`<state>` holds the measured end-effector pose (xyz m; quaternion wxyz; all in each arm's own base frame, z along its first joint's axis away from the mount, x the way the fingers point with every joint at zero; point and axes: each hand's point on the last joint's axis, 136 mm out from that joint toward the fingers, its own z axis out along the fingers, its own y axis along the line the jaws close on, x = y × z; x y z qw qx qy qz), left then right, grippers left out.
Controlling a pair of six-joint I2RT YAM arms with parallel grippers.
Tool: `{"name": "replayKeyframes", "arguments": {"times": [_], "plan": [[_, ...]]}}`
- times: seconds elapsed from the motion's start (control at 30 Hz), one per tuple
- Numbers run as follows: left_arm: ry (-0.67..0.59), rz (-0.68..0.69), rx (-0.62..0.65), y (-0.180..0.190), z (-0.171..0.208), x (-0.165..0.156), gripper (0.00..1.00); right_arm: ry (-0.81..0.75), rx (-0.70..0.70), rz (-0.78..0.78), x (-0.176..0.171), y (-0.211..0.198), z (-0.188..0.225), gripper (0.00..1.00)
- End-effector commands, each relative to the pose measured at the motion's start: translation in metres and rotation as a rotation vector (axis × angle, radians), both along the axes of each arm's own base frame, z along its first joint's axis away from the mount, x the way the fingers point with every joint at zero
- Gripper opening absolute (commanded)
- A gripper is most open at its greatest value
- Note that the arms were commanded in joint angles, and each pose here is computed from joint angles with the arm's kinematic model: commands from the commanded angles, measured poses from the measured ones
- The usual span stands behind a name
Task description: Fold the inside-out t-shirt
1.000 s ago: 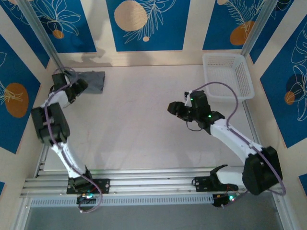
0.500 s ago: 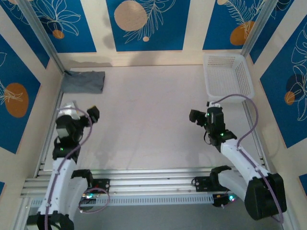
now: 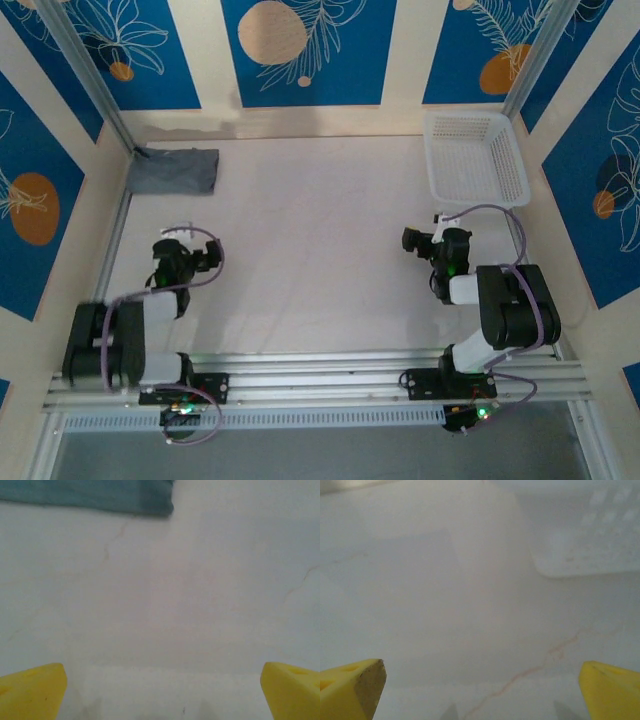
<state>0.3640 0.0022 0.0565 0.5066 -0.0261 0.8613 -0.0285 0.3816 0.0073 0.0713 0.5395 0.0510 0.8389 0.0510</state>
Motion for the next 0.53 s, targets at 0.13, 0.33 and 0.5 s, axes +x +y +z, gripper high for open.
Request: {"name": "replayKeyframes", "arguments": {"times": [0.13, 0.33, 0.5], "plan": [[-0.156, -0.081, 0.075, -0.016, 0.034, 0.029, 0.99, -0.079, -0.025, 0.023, 0.013, 0.003, 0.024, 0.99], [-0.122, -0.144, 0.111, -0.031, 0.032, 0.032, 0.99, -0.07, -0.043, 0.042, 0.015, 0.008, 0.023, 0.99], [-0.117, -0.143, 0.112, -0.031, 0.031, 0.032, 0.99, -0.082, -0.049, 0.043, 0.013, 0.01, 0.024, 0.99]]}}
